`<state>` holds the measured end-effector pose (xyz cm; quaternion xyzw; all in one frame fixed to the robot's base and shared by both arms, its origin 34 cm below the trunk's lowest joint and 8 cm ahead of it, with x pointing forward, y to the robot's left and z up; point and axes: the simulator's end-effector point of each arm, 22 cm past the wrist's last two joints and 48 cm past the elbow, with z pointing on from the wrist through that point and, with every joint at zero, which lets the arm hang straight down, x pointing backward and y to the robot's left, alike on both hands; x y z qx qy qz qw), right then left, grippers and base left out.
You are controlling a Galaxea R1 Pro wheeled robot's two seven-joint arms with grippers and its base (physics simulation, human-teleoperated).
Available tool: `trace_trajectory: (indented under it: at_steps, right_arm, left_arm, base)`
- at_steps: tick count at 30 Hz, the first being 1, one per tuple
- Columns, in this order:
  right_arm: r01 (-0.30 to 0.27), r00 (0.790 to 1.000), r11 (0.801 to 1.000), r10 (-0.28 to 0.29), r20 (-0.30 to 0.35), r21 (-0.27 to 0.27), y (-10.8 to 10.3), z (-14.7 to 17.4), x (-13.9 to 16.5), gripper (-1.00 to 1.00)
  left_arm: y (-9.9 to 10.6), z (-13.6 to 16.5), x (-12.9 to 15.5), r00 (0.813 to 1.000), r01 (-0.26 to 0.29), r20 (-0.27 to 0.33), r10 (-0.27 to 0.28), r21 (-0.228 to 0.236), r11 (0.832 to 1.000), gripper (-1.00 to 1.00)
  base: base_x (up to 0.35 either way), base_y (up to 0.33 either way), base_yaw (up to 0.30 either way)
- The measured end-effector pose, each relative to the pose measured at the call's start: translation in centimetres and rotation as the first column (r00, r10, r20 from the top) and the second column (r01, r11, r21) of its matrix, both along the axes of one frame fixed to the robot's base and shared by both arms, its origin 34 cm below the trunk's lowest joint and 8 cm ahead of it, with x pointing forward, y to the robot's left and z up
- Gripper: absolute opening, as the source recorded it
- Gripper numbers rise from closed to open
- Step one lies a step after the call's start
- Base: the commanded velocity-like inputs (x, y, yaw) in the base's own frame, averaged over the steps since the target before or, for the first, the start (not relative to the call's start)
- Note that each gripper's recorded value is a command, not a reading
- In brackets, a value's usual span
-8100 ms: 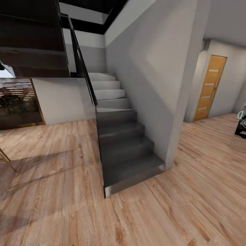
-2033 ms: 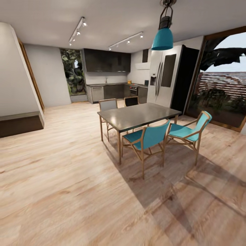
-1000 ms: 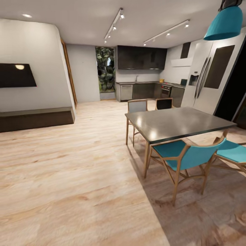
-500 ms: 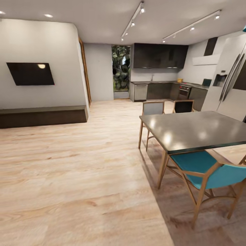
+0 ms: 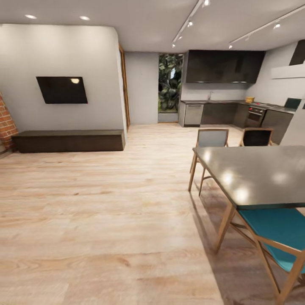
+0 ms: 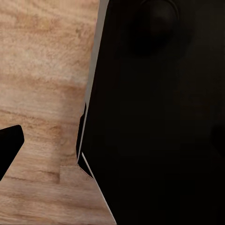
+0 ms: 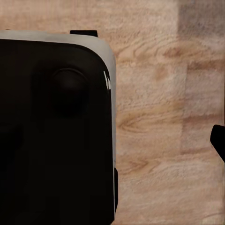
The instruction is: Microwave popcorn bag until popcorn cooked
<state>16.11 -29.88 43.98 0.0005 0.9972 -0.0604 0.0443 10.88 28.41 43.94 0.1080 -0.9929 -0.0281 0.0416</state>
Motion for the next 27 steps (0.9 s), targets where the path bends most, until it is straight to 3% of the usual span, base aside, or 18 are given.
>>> trace_trajectory:
  at_steps: [16,27]
  right_arm:
    - [0.000,1.000,1.000,0.000,-0.004,0.002,0.05,-0.01,-0.21,1.00]
    - [-0.006,1.000,1.000,0.006,-0.004,0.003,0.00,-0.01,-0.20,1.00]
  left_arm:
    - [0.00,0.02,-0.28,1.000,0.000,-0.007,0.000,0.000,1.000,1.00]
    - [0.00,0.02,-0.27,1.000,0.000,-0.007,0.000,0.000,1.000,1.00]
  base:
    - [0.330,0.075,0.247]
    - [0.330,0.079,0.022]
